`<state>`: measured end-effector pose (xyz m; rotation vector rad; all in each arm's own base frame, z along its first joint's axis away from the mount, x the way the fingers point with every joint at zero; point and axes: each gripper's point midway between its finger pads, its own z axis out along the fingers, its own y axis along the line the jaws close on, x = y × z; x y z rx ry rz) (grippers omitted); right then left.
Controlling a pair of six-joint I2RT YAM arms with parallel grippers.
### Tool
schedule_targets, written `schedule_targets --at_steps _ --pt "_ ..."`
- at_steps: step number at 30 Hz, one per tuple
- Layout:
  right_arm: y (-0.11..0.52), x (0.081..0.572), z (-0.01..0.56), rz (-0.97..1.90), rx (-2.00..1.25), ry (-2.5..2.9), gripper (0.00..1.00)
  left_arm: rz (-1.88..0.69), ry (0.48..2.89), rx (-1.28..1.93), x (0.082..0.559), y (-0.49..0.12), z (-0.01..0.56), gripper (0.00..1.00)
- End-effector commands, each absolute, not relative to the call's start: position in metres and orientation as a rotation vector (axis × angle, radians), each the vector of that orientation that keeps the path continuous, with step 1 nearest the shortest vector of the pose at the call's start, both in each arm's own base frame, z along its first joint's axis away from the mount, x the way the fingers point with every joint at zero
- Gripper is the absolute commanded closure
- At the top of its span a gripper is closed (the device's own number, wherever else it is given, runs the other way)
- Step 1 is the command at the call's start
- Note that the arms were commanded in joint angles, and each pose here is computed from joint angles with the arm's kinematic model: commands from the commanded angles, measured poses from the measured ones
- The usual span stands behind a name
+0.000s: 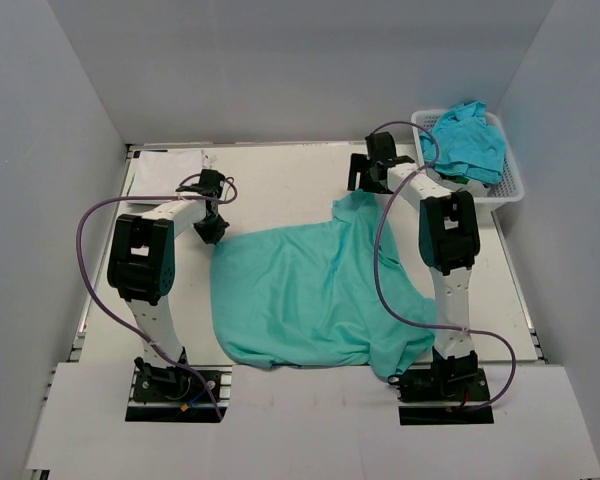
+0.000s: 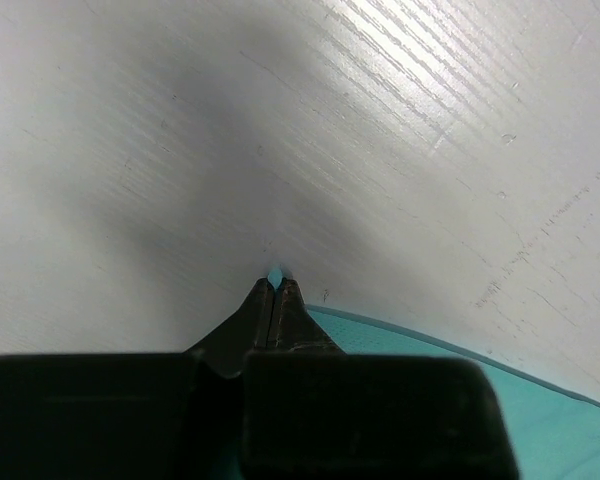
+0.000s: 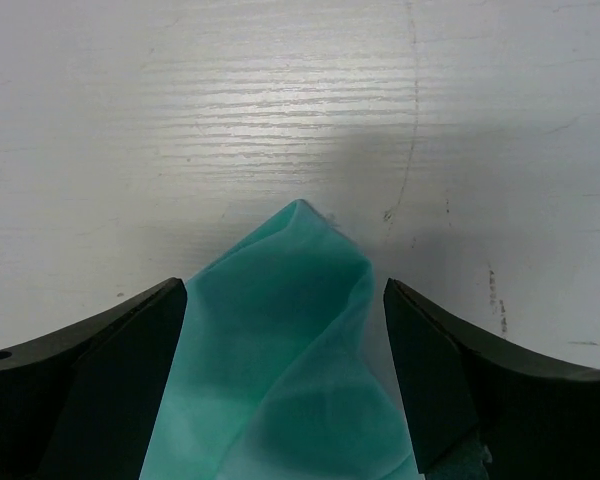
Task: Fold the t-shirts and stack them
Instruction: Flatten out the tshirt
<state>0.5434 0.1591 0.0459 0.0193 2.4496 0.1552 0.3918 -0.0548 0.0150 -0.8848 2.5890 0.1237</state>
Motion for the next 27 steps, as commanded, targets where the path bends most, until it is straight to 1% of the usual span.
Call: schedule_targets --at_steps 1,2,3,5,8,11,12,13,14,15,18,19,21,22,24,25,26,27 --pt "0.164 0.558 0.045 0.177 0.013 2.415 0.15 0.140 2.739 -0.868 0.361 -0.064 -0.018 1.00" --pt "0.165 0.558 0.039 0.180 0.010 2.425 0.19 0.135 2.736 -0.855 0.364 -0.065 -0.015 1.00" --pt "0.166 0.559 0.038 0.187 0.007 2.424 0.19 0.135 2.736 -0.854 0.364 -0.065 -0.015 1.00" --pt "0.167 0.559 0.031 0.189 0.000 2.439 0.23 0.129 2.728 -0.853 0.368 -0.065 -0.013 1.00" --pt "0.171 0.554 0.021 0.183 -0.023 2.469 0.32 0.117 2.741 -0.829 0.367 -0.070 -0.013 1.00" --pt "0.171 0.549 0.014 0.169 -0.029 2.484 0.48 0.099 2.759 -0.830 0.363 -0.073 -0.015 1.00" --pt "0.170 0.548 0.013 0.158 -0.017 2.487 0.69 0.099 2.759 -0.830 0.363 -0.073 -0.016 1.00" --pt "0.168 0.547 0.010 0.148 -0.011 2.494 0.80 0.099 2.759 -0.830 0.363 -0.073 -0.016 1.00" --pt "0.162 0.547 0.009 0.129 -0.005 2.495 0.88 0.087 2.764 -0.830 0.362 -0.074 -0.016 1.00" --pt "0.164 0.548 0.010 0.126 -0.011 2.490 1.00 0.087 2.764 -0.830 0.362 -0.074 -0.016 1.00" --pt "0.161 0.555 0.020 0.101 -0.020 2.457 1.00 0.078 2.753 -0.828 0.364 -0.075 -0.011 1.00" --pt "0.159 0.558 0.031 0.086 -0.034 2.432 1.00 0.100 2.755 -0.829 0.363 -0.072 -0.009 1.00" --pt "0.156 0.565 0.045 0.066 -0.037 2.389 1.00 0.127 2.706 -0.801 0.377 -0.067 0.008 1.00" --pt "0.153 0.569 0.074 0.060 -0.033 2.330 1.00 0.139 2.692 -0.800 0.379 -0.065 0.018 1.00" --pt "0.151 0.570 0.087 0.068 -0.054 2.271 1.00 0.125 2.605 -0.782 0.397 -0.063 0.049 1.00" --pt "0.150 0.569 0.134 0.094 -0.040 2.181 1.00 0.115 2.593 -0.765 0.399 -0.063 0.060 1.00" --pt "0.147 0.566 0.142 0.085 -0.064 2.151 1.00 0.090 2.537 -0.742 0.405 -0.061 0.085 1.00" --pt "0.146 0.559 0.165 0.089 -0.065 2.100 1.00 0.065 2.501 -0.728 0.409 -0.062 0.101 1.00"
